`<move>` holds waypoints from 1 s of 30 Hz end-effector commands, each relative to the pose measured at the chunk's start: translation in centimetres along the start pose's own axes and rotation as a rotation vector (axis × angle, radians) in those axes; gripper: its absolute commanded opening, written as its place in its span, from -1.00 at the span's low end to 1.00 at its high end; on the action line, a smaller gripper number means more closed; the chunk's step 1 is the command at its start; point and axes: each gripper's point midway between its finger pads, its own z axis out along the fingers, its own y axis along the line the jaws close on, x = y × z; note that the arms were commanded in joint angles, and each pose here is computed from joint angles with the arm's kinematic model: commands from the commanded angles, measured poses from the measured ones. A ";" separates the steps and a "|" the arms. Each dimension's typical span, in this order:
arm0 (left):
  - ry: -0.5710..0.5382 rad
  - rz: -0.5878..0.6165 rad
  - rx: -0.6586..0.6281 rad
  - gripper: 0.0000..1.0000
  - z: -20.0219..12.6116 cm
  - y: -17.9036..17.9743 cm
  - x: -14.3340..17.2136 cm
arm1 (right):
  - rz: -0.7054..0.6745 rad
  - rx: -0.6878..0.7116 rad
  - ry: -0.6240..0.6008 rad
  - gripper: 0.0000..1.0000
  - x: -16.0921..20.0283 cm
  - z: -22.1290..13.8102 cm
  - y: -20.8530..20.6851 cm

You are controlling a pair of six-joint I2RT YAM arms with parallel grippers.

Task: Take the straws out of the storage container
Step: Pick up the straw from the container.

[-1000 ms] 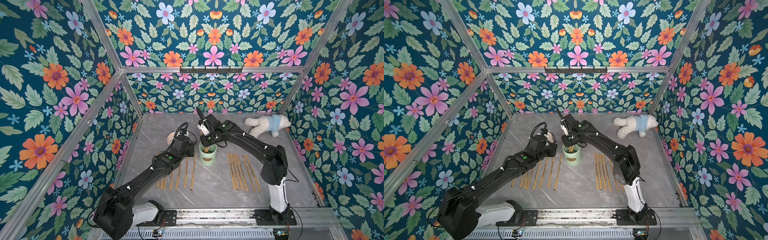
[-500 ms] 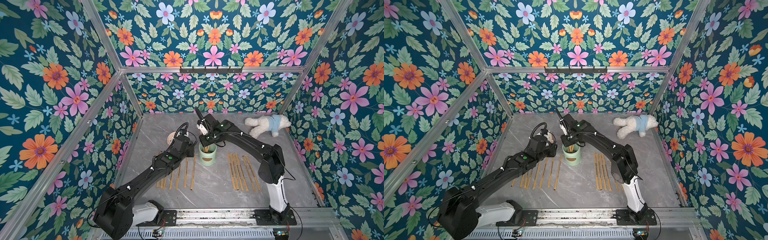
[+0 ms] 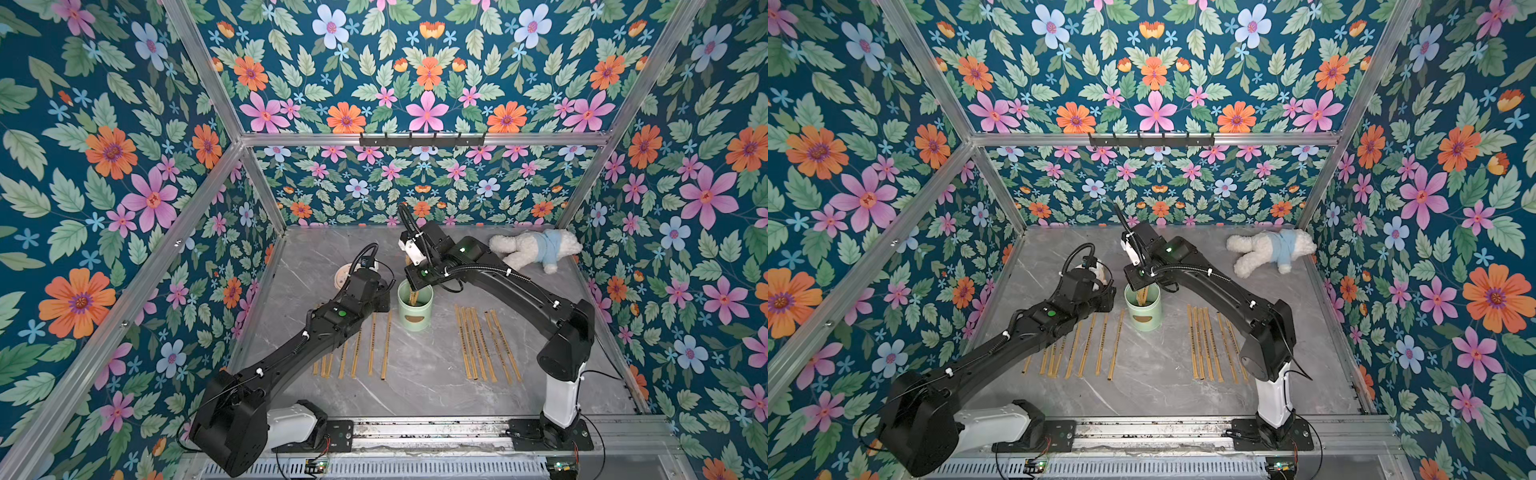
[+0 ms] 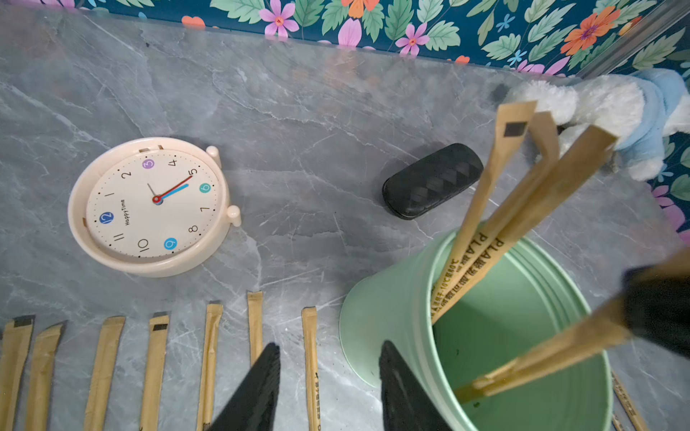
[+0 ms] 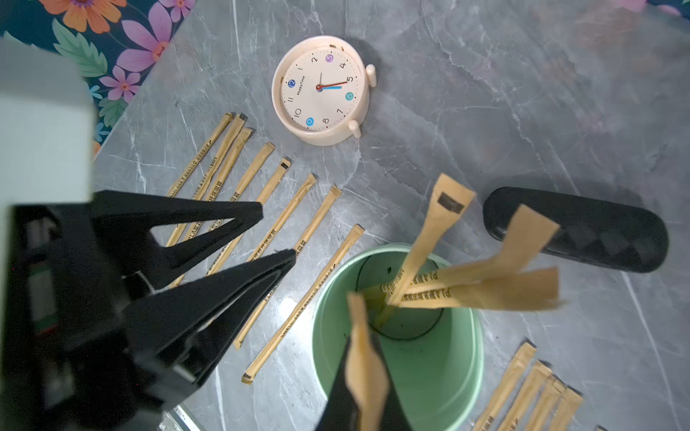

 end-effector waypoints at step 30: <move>-0.028 0.002 0.091 -0.10 1.7 -2.9 -2.7 | 0.189 0.419 0.201 -0.91 12.0 -18.4 -14.3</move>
